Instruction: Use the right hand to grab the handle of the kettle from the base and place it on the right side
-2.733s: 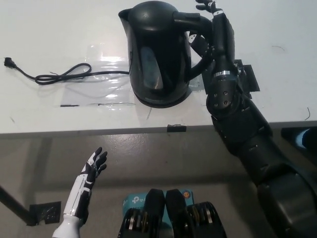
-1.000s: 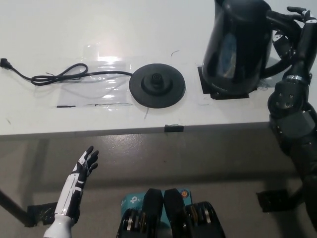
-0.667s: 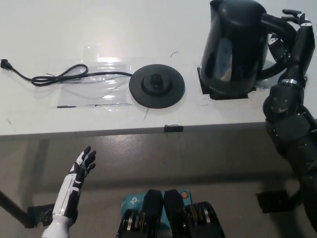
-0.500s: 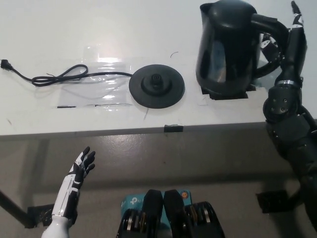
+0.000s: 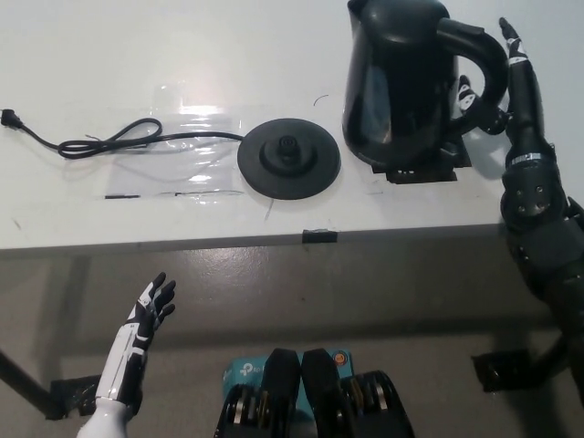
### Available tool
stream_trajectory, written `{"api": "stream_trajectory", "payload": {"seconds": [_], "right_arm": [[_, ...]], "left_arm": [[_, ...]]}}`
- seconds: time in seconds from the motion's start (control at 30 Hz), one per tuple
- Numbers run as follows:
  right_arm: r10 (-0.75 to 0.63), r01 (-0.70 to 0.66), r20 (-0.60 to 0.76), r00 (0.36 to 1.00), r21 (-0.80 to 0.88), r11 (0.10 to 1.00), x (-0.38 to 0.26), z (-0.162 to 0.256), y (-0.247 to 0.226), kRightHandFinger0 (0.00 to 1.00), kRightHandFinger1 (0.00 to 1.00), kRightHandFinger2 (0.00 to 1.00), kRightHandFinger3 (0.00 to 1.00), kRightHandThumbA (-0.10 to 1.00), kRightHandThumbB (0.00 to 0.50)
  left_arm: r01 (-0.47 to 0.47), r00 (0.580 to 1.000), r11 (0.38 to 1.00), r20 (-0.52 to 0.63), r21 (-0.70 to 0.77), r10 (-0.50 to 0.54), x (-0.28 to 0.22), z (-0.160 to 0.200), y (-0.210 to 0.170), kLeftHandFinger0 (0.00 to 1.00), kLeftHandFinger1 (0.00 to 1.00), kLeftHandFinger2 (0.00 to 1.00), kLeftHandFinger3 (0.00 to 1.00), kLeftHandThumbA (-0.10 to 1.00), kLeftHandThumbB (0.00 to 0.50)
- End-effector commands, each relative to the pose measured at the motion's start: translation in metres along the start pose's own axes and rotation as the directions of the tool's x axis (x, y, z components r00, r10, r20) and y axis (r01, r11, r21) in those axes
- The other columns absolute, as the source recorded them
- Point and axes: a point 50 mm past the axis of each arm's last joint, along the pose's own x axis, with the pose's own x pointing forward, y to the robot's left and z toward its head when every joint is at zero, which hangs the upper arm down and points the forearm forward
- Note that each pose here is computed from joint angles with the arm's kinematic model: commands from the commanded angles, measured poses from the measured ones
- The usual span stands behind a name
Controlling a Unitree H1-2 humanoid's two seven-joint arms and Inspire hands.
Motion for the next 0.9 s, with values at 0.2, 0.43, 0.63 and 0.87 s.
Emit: {"api": "stream_trajectory", "payload": {"seconds": [0.2, 0.43, 0.63, 0.87], "right_arm": [[-0.073, 0.033, 0.199, 0.977, 0.198, 0.98, -0.017, 0.025, -0.017, 1.0, 1.0, 1.0, 1.0, 1.0, 0.5], [-0.28, 0.114, 0.331, 0.901, 0.442, 0.89, -0.038, 0.068, -0.047, 1.0, 1.0, 1.0, 1.0, 1.0, 0.5], [-0.488, 0.265, 0.403, 0.775, 0.494, 0.828, -0.06, 0.099, -0.079, 1.0, 1.0, 1.0, 1.0, 1.0, 0.5], [-0.596, 0.292, 0.621, 0.51, 0.527, 0.798, -0.131, 0.162, -0.115, 1.0, 1.0, 1.0, 1.0, 1.0, 0.458]], "left_arm": [[-0.007, 0.999, 1.0, 0.047, -0.002, 0.007, -0.004, 0.005, 0.006, 1.0, 1.0, 1.0, 1.0, 1.0, 0.5], [-0.015, 0.998, 1.0, 0.06, -0.018, 0.016, -0.003, 0.006, 0.006, 1.0, 1.0, 1.0, 1.0, 1.0, 0.5], [-0.021, 0.998, 1.0, 0.066, -0.02, 0.022, -0.004, 0.006, 0.008, 1.0, 1.0, 1.0, 1.0, 1.0, 0.5], [-0.015, 0.996, 1.0, 0.084, -0.013, 0.016, 0.007, 0.011, 0.009, 1.0, 1.0, 1.0, 1.0, 1.0, 0.5]]}}
